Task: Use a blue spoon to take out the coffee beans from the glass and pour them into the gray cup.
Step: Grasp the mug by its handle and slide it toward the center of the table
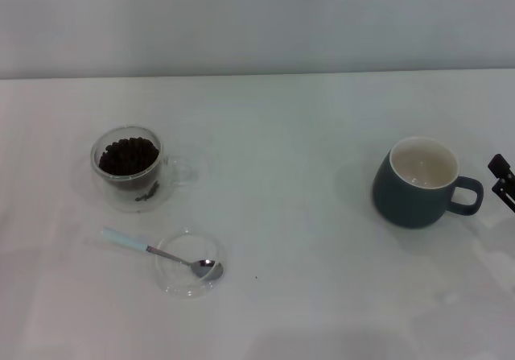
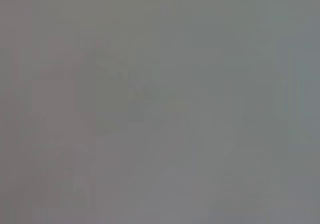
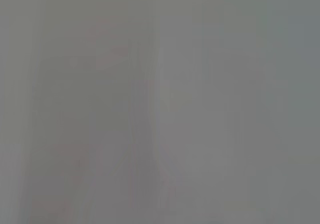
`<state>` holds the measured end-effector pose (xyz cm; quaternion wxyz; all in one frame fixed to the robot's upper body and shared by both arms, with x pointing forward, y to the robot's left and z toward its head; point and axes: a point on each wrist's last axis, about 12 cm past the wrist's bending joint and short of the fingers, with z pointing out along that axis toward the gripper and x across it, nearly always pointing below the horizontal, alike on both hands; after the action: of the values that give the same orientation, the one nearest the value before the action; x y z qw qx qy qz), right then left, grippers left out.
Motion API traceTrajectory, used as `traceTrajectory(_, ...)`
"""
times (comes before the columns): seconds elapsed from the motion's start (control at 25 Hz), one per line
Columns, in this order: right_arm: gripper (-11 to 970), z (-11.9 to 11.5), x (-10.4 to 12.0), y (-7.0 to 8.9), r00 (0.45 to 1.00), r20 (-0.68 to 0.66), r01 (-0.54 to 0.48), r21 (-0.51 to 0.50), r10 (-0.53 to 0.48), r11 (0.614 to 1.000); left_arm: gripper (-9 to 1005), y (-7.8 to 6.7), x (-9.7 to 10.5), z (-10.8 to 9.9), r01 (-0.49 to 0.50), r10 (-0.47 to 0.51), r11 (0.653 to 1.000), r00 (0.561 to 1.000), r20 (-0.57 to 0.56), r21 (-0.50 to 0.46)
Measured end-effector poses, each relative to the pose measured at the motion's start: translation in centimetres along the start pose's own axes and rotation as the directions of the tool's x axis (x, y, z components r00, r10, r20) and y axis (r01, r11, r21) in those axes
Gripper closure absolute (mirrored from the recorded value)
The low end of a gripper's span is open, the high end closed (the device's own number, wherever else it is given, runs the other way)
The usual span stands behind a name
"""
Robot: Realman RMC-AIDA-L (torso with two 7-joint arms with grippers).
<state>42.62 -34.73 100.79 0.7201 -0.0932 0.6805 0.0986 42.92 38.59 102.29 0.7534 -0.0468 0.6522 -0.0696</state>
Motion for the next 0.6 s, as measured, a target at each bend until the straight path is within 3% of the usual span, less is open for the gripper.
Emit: traceTrajectory(0.6,110,-0.02,0.09,0.2,1.0,-0.007,0.0,-0.017,0.0,1.0,120,-0.15,0.07,0.03,-0.002,0.002,1.0,1.0,-0.002,0.006)
